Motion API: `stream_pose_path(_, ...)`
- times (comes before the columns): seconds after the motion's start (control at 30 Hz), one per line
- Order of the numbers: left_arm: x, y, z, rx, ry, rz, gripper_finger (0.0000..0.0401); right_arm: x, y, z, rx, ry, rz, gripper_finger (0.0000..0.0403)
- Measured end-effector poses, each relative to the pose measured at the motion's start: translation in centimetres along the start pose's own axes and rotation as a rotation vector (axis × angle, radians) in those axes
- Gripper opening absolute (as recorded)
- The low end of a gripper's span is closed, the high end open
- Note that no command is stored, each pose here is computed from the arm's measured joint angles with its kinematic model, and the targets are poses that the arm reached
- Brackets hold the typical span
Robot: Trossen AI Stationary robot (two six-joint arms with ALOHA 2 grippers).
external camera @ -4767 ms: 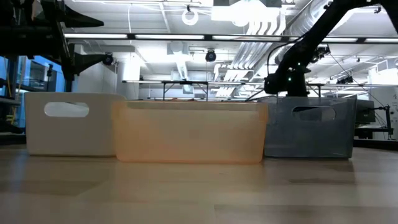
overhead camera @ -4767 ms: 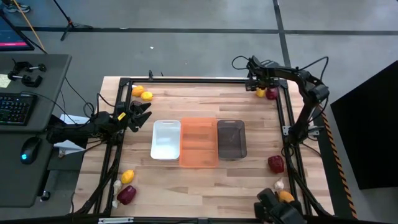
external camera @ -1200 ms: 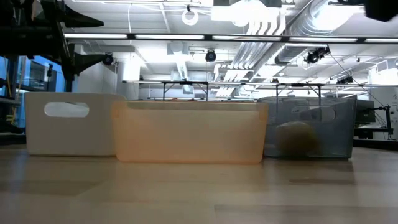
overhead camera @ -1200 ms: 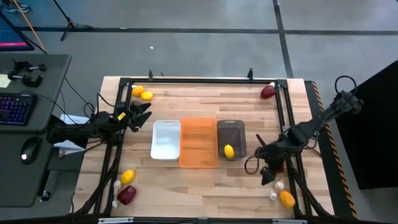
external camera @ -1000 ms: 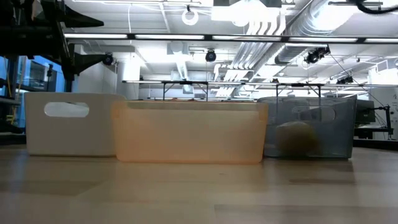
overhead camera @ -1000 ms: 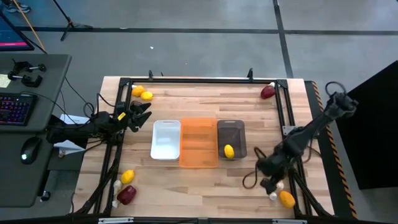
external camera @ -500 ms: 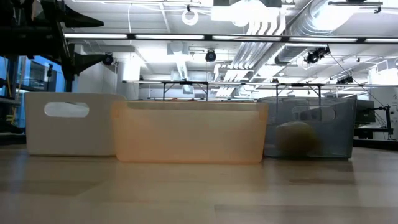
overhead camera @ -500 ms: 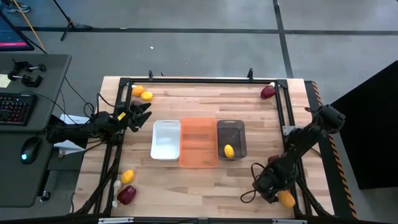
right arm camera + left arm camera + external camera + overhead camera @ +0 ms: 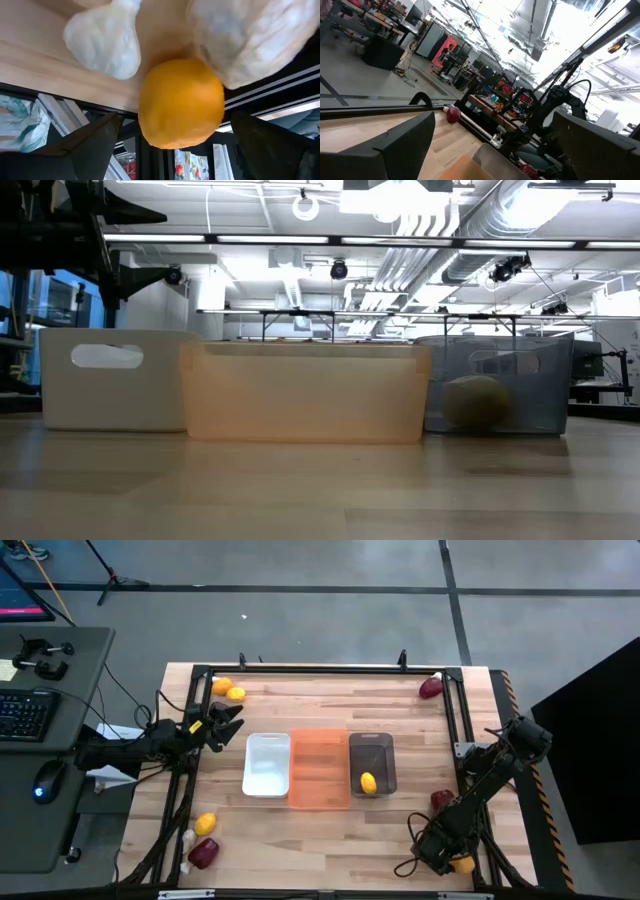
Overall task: Sort produce into baskets
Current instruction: Put the yellow lemon into the black bin
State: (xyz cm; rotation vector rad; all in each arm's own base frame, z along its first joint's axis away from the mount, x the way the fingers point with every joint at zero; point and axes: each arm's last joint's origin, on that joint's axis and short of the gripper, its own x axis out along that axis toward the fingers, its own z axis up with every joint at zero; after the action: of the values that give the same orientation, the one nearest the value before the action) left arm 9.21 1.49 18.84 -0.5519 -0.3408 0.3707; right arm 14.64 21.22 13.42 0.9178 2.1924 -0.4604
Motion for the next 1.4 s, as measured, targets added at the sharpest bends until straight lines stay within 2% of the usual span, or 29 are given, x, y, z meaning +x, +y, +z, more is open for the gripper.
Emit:
stream_pose_path(0.23,0.0,0.0,0.0,0.0,0.0,0.0,0.039,0.8,0.3,0.7,0.027,0.0,-0.027,0.0355)
stream_pose_path(0.37,0.0,0.0,0.0,0.0,0.0,0.0,0.039,1.0,0.3,0.9,0.036,-0.001,-0.034,0.0312)
stream_pose_path(0.53,0.0,0.0,0.0,0.0,0.0,0.0,0.039,0.8,0.3,0.7,0.027,0.017,-0.043,0.0239)
stream_pose_path(0.67,0.0,0.0,0.0,0.0,0.0,0.0,0.039,0.1,1.0,-0.2,-0.04,0.055,-0.046,0.0182)
stream_pose_path(0.77,0.0,0.0,0.0,0.0,0.0,0.0,0.039,-1.1,2.3,-1.4,-0.148,0.105,-0.013,0.0172)
stream_pose_path(0.87,0.0,0.0,0.0,0.0,0.0,0.0,0.039,-3.2,4.1,-2.7,-0.27,0.12,0.067,0.0172)
stream_pose_path(0.97,0.0,0.0,0.0,0.0,0.0,0.0,0.039,-6.6,6.4,-3.4,-0.42,0.004,0.207,0.0187)
stream_pose_path(1.03,0.0,0.0,0.0,0.0,0.0,0.0,0.039,-9.2,7.6,-3.2,-0.498,-0.143,0.294,0.0197)
stream_pose_path(1.13,0.0,0.0,0.0,0.0,0.0,0.0,0.039,-13.0,8.0,-1.5,-0.501,-0.423,0.333,0.0203)
stream_pose_path(1.27,0.0,0.0,0.0,0.0,0.0,0.0,0.039,-17.9,6.9,1.3,-0.441,-0.743,0.243,0.0205)
stream_pose_path(1.4,0.0,0.0,0.0,0.0,0.0,0.0,0.039,-21.7,4.9,3.0,-0.346,-0.983,0.053,0.0207)
